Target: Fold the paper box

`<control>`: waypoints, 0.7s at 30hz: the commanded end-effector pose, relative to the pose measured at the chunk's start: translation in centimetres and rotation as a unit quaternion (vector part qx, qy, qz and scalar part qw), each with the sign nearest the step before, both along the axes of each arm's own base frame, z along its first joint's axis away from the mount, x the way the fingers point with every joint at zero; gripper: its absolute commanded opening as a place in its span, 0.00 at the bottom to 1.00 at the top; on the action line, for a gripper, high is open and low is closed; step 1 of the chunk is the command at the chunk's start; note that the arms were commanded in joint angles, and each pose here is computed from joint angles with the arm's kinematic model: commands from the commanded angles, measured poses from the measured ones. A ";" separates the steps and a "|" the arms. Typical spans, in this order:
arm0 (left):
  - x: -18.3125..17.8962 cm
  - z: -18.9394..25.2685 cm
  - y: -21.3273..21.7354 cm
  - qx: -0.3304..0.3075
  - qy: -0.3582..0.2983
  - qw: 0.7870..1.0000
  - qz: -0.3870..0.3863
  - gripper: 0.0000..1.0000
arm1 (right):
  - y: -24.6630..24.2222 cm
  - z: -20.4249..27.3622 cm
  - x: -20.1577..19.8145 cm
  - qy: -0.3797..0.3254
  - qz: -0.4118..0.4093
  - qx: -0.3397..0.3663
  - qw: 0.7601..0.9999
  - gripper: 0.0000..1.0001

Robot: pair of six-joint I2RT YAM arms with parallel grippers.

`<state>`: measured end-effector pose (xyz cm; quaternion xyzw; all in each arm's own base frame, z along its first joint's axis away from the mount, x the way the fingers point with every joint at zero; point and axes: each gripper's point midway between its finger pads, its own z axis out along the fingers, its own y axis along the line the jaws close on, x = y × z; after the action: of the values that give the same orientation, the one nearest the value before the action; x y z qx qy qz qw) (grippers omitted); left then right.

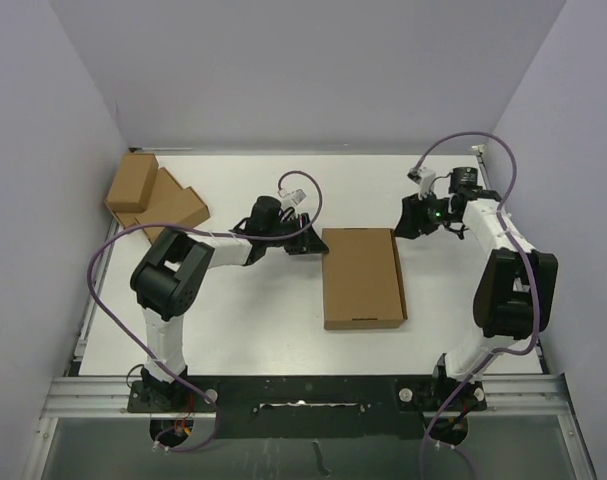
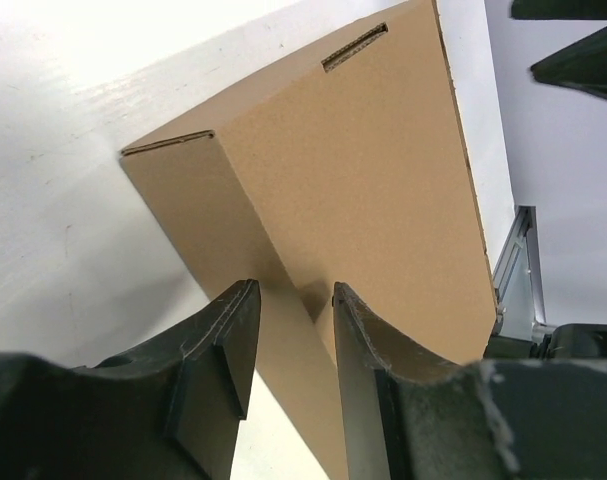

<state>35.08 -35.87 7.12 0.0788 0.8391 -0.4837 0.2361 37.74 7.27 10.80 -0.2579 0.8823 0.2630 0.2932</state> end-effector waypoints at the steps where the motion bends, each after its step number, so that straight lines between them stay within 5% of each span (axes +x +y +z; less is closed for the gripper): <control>1: 1.4 1.9 -0.4 -0.027 -0.035 0.999 -0.005 0.34 | -2.3 1.7 0.6 -0.040 -0.026 -0.003 0.999 0.32; 3: 1.5 2.1 -0.5 -0.027 -0.037 0.999 -0.007 0.34 | -3.2 0.2 0.7 -0.016 -0.060 -0.017 0.998 0.09; 5: 1.7 2.1 -0.6 -0.028 -0.038 0.999 -0.008 0.34 | -3.9 -1.5 1.0 0.004 -0.093 -0.038 0.995 0.00; 13: 2.0 1.1 -1.0 -0.023 -0.031 0.999 -0.015 0.34 | -4.1 -5.2 3.0 0.035 -0.151 -0.097 0.983 0.00; 21: 1.4 0.2 -3.2 -0.013 -0.027 0.998 -0.047 0.31 | 4.0 -5.1 2.9 0.015 -0.046 -0.095 0.994 0.00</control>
<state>36.36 -36.71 6.79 0.0890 0.8360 -0.4893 0.2320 38.77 6.58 2.72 -0.1821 0.9469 0.1518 0.2172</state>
